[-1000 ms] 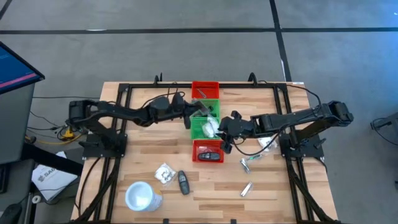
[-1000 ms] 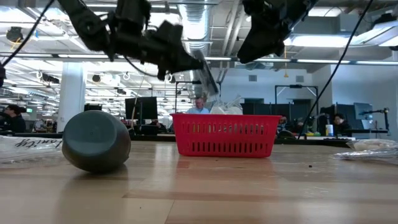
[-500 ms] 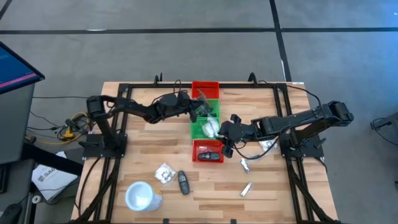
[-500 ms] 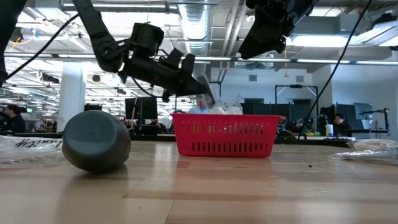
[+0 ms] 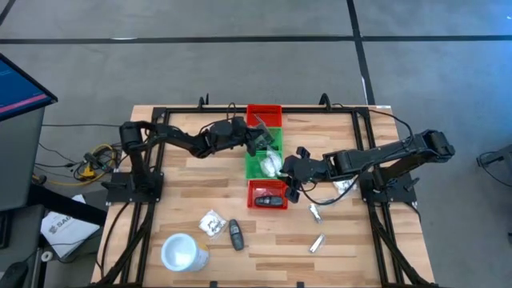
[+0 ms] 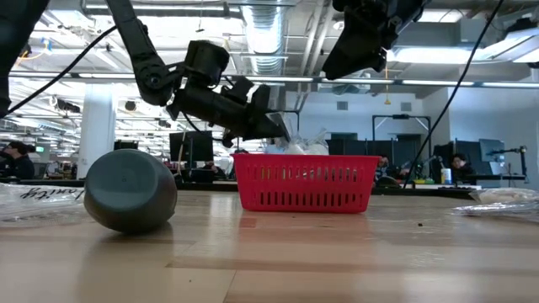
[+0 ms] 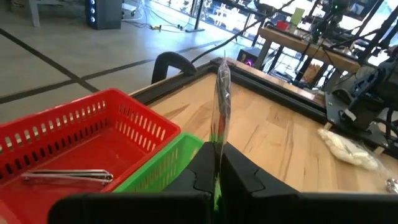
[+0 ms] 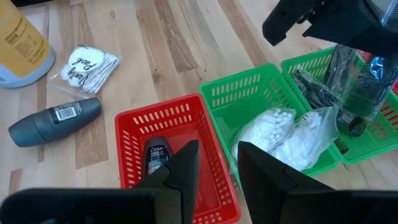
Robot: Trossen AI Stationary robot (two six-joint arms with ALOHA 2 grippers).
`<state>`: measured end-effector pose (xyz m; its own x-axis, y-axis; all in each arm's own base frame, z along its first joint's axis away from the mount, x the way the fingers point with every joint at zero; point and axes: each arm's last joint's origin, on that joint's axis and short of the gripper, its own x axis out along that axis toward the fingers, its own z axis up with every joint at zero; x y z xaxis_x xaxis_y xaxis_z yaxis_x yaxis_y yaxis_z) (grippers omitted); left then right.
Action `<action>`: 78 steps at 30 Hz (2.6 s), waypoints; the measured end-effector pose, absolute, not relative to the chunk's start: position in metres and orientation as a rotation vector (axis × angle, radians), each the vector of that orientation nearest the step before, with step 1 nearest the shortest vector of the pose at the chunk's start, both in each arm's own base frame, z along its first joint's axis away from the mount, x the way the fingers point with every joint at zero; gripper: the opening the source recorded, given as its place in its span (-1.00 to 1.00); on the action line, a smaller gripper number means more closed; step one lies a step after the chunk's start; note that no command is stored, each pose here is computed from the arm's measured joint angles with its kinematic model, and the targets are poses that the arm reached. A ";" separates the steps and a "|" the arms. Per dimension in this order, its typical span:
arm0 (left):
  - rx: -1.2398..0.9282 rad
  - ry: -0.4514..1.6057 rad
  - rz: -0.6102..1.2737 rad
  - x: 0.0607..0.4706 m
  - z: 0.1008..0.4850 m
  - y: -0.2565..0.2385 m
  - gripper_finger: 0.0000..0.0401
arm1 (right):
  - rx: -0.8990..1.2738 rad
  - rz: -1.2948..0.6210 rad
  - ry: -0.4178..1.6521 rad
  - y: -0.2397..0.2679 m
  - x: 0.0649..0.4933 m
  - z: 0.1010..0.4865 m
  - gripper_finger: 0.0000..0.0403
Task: Pick & Place Travel size toiletries
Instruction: Put the black comb into the top green bin, then put the white cotton pack into the bottom green bin
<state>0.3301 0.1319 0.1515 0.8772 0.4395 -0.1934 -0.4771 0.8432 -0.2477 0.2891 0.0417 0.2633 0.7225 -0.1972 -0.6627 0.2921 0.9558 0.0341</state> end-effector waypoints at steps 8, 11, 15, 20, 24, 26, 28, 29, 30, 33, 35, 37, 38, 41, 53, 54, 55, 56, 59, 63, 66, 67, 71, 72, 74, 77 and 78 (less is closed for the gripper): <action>-0.299 0.154 0.488 0.336 0.141 0.134 -0.99 | 0.136 -0.285 0.706 0.041 0.289 0.264 -0.49; -0.296 0.152 0.481 0.337 0.142 0.134 -0.94 | 0.136 -0.285 0.706 0.041 0.289 0.264 -0.49; -0.297 0.155 0.477 0.337 0.141 0.134 -0.86 | 0.136 -0.285 0.706 0.041 0.289 0.264 -0.49; -0.303 0.169 0.480 0.336 0.140 0.133 -0.69 | 0.139 -0.286 0.705 0.041 0.289 0.264 -0.49; -0.326 0.179 0.490 0.335 0.138 0.135 -0.49 | 0.149 -0.291 0.704 0.041 0.289 0.264 -0.49; -0.328 0.187 0.493 0.335 0.138 0.136 -0.39 | 0.150 -0.291 0.704 0.041 0.289 0.264 -0.49; -0.328 0.189 0.493 0.335 0.137 0.136 -0.30 | 0.152 -0.292 0.704 0.041 0.289 0.264 -0.49; -0.328 0.189 0.491 0.335 0.137 0.135 -0.26 | 0.152 -0.292 0.704 0.041 0.289 0.264 -0.49; -0.326 0.189 0.489 0.335 0.138 0.134 -0.22 | 0.152 -0.292 0.704 0.041 0.289 0.264 -0.49; -0.322 0.181 0.487 0.335 0.140 0.134 -0.14 | 0.157 -0.294 0.704 0.041 0.289 0.264 -0.49; -0.323 0.186 0.488 0.335 0.139 0.134 -0.10 | 0.162 -0.297 0.707 0.041 0.289 0.263 -0.49; -0.321 0.189 0.488 0.335 0.139 0.134 -0.07 | 0.161 -0.298 0.710 0.041 0.289 0.263 -0.49; -0.319 0.194 0.488 0.335 0.139 0.134 -0.06 | 0.162 -0.299 0.713 0.041 0.289 0.263 -0.49; -0.304 0.209 0.484 0.334 0.138 0.134 -0.05 | 0.171 -0.305 0.718 0.041 0.288 0.262 -0.49; -0.280 0.336 0.381 0.324 0.160 0.123 -0.05 | 0.196 -0.424 0.827 0.037 0.277 0.253 -0.49; -0.277 0.354 0.367 0.323 0.164 0.120 -0.05 | 0.210 -0.465 0.850 0.036 0.274 0.251 -0.49; -0.273 0.376 0.349 0.321 0.167 0.116 -0.05 | 0.234 -0.500 0.874 0.036 0.271 0.249 -0.49; -0.272 0.396 0.330 0.320 0.169 0.110 -0.05 | 0.260 -0.533 0.903 0.035 0.267 0.247 -0.49; -0.266 0.406 0.274 0.315 0.171 0.093 -0.05 | 0.313 -0.632 1.003 0.034 0.254 0.241 -0.49; -0.251 0.390 0.215 0.308 0.177 0.072 -0.05 | 0.359 -0.750 1.098 0.035 0.239 0.237 -0.49; -0.245 0.397 0.177 0.301 0.177 0.058 -0.05 | 0.379 -0.802 1.152 0.040 0.230 0.235 -0.49; -0.242 0.393 0.166 0.299 0.178 0.053 -0.05 | 0.387 -0.799 1.181 0.043 0.227 0.233 -0.49; -0.233 0.395 0.119 0.291 0.178 0.038 -0.05 | 0.380 -0.770 1.319 0.055 0.212 0.221 -0.49; -0.232 0.397 0.108 0.289 0.178 0.034 -0.05 | 0.378 -0.767 1.347 0.058 0.208 0.218 -0.49; -0.227 0.393 0.086 0.287 0.178 0.027 -0.05 | 0.363 -0.751 1.403 0.063 0.201 0.212 -0.49; -0.221 0.401 0.056 0.285 0.177 0.018 -0.05 | 0.339 -0.751 1.467 0.070 0.190 0.204 -0.49; -0.219 0.403 0.048 0.285 0.177 0.016 -0.05 | 0.330 -0.758 1.481 0.071 0.187 0.202 -0.49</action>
<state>0.2851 0.0157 0.1770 0.9192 0.0026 -0.3937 -0.0893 0.9753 -0.2020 0.1872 0.0711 0.2018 -0.0828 -0.2522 -0.9641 0.6344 0.7327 -0.2462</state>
